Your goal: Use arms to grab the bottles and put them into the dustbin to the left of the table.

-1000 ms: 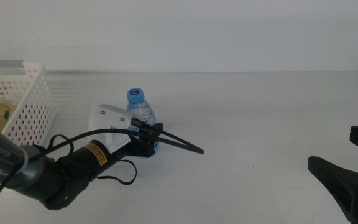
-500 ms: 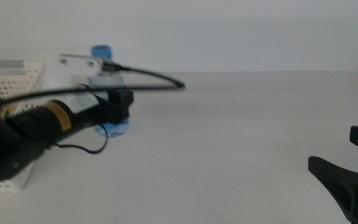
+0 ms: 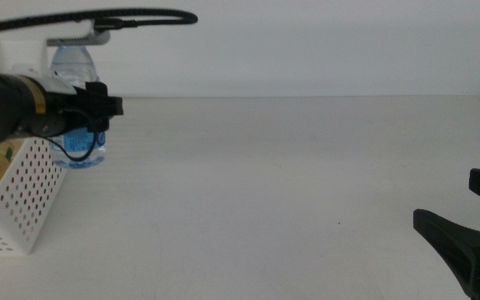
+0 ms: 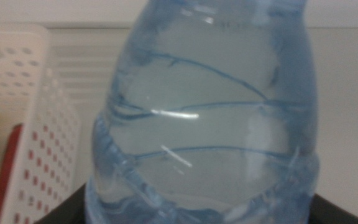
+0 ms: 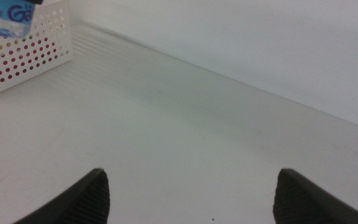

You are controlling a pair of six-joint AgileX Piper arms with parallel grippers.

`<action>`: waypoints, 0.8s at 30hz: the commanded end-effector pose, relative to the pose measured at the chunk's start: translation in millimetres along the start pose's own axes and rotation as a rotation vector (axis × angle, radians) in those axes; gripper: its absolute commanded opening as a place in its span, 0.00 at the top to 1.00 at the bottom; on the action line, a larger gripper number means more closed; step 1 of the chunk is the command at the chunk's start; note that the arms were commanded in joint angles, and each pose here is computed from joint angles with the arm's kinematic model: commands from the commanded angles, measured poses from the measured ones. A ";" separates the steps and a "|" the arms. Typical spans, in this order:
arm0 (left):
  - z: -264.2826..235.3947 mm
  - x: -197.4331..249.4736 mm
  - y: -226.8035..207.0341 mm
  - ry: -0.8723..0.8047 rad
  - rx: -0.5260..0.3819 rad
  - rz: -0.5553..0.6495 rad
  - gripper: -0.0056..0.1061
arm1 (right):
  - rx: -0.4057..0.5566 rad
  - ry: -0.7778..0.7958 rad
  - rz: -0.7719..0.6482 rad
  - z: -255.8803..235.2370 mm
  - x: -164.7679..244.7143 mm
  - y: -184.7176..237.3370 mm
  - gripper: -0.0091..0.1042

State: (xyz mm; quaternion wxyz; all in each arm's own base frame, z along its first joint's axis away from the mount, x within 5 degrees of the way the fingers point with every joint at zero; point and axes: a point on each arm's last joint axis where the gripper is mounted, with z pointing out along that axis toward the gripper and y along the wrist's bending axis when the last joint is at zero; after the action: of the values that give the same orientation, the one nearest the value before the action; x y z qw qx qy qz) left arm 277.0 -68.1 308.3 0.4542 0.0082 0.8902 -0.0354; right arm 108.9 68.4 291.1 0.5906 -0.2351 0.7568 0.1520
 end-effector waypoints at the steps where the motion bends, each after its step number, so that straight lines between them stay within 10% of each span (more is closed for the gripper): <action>1: -23.2 -30.2 -4.0 -0.150 0.044 0.012 0.99 | 0.003 -0.099 -0.021 -2.5 -15.9 -0.8 0.26; 24: -28.8 -71.7 36.4 0.244 0.072 0.173 0.99 | 0.003 -0.099 -0.021 -2.5 -15.9 -0.8 0.26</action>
State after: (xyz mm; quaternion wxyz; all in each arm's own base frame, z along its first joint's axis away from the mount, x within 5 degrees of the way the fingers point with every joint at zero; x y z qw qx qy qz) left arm 298.7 -35.4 350.5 0.2822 0.1188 0.9516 -0.0280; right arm 108.9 68.4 291.1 0.5906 -0.2351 0.7568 0.1520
